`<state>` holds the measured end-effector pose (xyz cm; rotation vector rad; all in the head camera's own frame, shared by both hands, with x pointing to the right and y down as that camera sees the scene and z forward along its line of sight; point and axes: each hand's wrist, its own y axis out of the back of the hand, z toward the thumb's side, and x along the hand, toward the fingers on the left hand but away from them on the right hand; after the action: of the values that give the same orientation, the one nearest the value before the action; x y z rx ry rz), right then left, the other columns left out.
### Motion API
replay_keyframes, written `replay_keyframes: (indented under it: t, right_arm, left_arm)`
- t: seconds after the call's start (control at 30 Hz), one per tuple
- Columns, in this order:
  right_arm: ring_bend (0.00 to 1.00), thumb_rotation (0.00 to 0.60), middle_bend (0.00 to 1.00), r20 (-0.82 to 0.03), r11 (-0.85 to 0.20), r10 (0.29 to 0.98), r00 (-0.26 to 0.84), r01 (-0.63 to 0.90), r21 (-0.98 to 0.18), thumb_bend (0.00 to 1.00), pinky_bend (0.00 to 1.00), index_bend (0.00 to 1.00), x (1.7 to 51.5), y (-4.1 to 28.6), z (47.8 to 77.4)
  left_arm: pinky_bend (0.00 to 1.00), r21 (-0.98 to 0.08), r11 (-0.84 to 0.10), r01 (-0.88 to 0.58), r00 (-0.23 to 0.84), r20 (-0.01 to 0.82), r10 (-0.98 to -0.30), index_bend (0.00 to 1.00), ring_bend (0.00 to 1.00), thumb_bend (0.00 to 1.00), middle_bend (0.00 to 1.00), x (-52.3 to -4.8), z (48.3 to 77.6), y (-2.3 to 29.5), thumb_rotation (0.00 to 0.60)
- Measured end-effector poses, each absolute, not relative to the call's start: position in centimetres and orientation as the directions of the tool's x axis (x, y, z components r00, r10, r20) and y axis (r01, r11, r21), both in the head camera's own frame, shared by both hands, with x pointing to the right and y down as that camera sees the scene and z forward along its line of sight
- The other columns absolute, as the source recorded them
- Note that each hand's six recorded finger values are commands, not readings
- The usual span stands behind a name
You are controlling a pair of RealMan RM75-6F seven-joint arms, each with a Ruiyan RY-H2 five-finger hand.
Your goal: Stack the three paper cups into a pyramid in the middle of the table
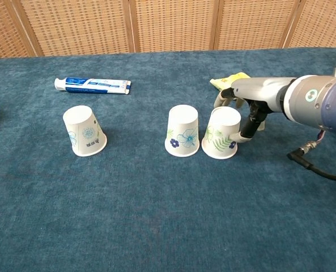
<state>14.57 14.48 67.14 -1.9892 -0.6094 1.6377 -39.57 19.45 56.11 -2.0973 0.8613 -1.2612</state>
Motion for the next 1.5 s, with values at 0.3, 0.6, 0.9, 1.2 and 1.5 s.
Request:
replay_keyframes:
  t: [0.3,0.6,0.9,1.2,1.5]
  right_arm:
    - [0.06,0.600,0.06,-0.777,-0.787,0.609,0.158,0.002,-0.617,0.41,0.41,0.00,15.6,14.6,66.9]
    - [0.04,0.600,0.05,-0.765,-0.771,0.634,0.110,0.014,-0.637,0.42,0.40,0.00,18.1,14.1,65.8]
    - [0.04,0.600,0.05,-0.709,-0.711,0.703,0.054,0.051,-0.701,0.42,0.39,0.00,21.3,13.2,64.0]
    - [0.04,0.600,0.05,-0.672,-0.669,0.741,0.010,0.107,-0.736,0.42,0.39,0.00,24.4,13.2,62.3]
    - [0.04,0.600,0.05,-0.669,-0.660,0.744,-0.016,0.139,-0.738,0.42,0.39,0.00,26.5,13.5,61.7]
  left_arm:
    - [0.07,-0.724,-0.653,-0.221,0.377,0.554,-0.742,0.00,0.00,0.50,0.00,-38.9,56.0,19.1,0.600]
    - [0.06,-0.738,-0.658,-0.149,0.413,0.558,-0.720,0.00,0.00,0.50,0.00,-37.3,56.3,18.8,0.600]
    - [0.06,-0.775,-0.632,0.007,0.444,0.568,-0.693,0.00,0.00,0.50,0.00,-34.9,57.0,18.1,0.600]
    - [0.09,-0.744,-0.659,0.114,0.447,0.631,-0.634,0.00,0.00,0.50,0.00,-32.0,60.1,17.6,0.600]
    - [0.10,-0.728,-0.668,0.154,0.454,0.653,-0.606,0.00,0.00,0.50,0.00,-29.0,63.2,16.7,0.600]
